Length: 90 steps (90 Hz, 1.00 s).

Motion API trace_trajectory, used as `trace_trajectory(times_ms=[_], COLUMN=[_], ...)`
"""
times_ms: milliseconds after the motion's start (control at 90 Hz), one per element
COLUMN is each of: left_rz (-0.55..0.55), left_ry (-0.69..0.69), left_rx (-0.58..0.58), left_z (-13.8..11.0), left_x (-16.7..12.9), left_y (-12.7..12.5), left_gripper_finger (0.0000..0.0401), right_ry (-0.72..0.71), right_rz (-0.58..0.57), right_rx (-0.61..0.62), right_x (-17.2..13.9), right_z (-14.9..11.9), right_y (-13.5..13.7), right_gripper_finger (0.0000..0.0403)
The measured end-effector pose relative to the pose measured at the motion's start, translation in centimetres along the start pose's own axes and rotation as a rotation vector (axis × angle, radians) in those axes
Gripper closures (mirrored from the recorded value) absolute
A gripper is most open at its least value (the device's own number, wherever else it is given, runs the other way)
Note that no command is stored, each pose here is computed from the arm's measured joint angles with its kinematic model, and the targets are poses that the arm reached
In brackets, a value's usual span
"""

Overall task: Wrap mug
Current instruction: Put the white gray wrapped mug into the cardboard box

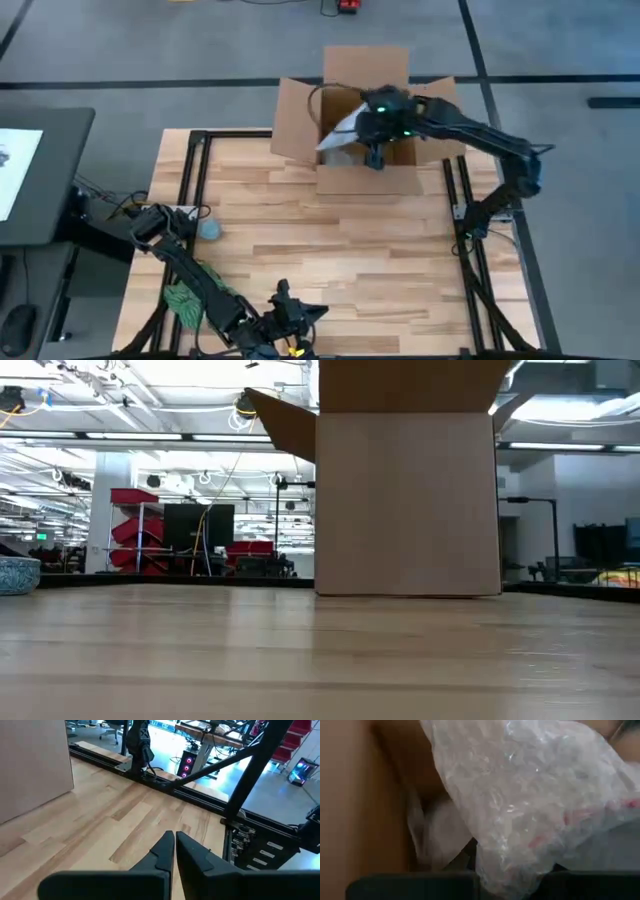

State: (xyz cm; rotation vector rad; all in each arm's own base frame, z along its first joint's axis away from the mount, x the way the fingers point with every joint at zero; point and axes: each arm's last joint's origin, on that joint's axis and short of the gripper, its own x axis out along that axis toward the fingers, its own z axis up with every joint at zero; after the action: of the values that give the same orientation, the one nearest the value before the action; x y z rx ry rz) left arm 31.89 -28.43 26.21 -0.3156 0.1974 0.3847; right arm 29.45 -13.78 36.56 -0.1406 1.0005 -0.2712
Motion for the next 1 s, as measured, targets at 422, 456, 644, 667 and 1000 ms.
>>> trace_trajectory(times_ms=[422, 456, 644, 667, 1000], left_rz=[-0.005, -0.006, -0.009, -0.010, -0.030], left_ry=[-0.002, -0.001, -0.001, -0.002, -0.018], left_rx=[-0.033, -0.034, -0.035, -0.038, -0.066], left_z=[0.0, 0.0, 0.0, 0.0, 0.3], left_x=[-0.1, -0.1, -0.2, -0.2, -0.3], left_y=[-0.1, -0.1, -0.2, -0.2, -0.5], left_gripper_finger=[0.0401, 0.0401, 0.0401, 0.0401, 0.0401], right_ry=[0.226, 0.215, 0.276, 0.279, 0.323], right_rz=[0.290, 0.281, 0.088, 0.077, 0.075], right_rx=[-0.016, -0.036, -0.037, -0.032, 0.014], right_x=[5.9, 6.1, 6.7, 6.7, 8.9], right_z=[-0.5, -0.4, -0.6, -0.6, -2.5], right_y=[2.5, 2.5, 1.8, 1.6, -0.5], right_gripper_finger=[0.0375, 0.0372, 0.0371, 0.0372, 0.0367])
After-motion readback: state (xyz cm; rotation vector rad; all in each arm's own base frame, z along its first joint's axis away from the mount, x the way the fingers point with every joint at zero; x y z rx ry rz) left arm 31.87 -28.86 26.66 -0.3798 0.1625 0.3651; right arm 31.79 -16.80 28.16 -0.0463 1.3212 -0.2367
